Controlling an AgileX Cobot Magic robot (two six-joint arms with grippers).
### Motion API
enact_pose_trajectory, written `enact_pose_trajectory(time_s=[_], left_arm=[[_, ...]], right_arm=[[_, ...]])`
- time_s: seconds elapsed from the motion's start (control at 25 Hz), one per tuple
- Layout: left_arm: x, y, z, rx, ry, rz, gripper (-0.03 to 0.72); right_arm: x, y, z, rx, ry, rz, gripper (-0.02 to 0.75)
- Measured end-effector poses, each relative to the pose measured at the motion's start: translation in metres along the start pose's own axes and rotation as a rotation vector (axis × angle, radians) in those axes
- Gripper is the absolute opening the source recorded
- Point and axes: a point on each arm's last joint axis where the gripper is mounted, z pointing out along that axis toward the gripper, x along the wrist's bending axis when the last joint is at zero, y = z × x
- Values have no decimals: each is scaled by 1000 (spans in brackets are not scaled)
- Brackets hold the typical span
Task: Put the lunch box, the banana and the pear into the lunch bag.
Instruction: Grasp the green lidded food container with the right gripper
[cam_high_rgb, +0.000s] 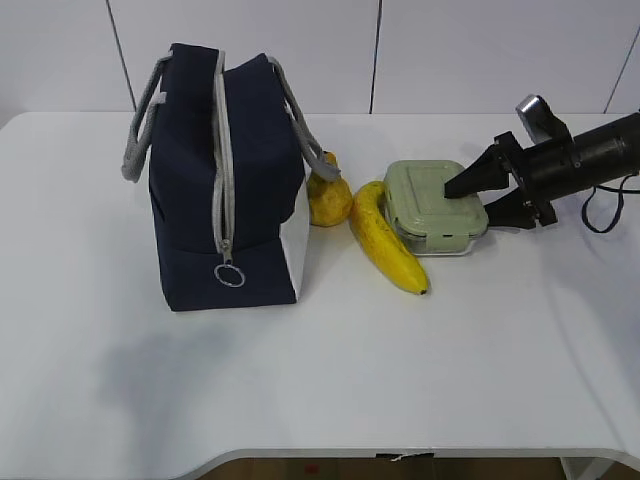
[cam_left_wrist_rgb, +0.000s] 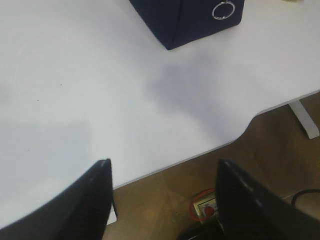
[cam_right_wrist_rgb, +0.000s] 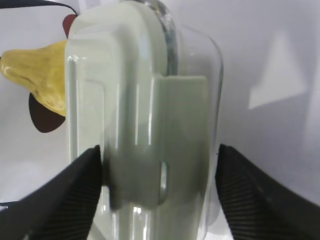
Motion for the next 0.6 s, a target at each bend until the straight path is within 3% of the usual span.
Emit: enact_pose_trajectory(time_s=[0.36, 0.6], left_arm=[[0, 0, 0, 0, 0, 0, 488], [0, 0, 0, 0, 0, 0, 488]], right_arm=[[-1, 0, 1, -1, 3, 5, 552], [-1, -1, 1, 8, 1, 16, 507]])
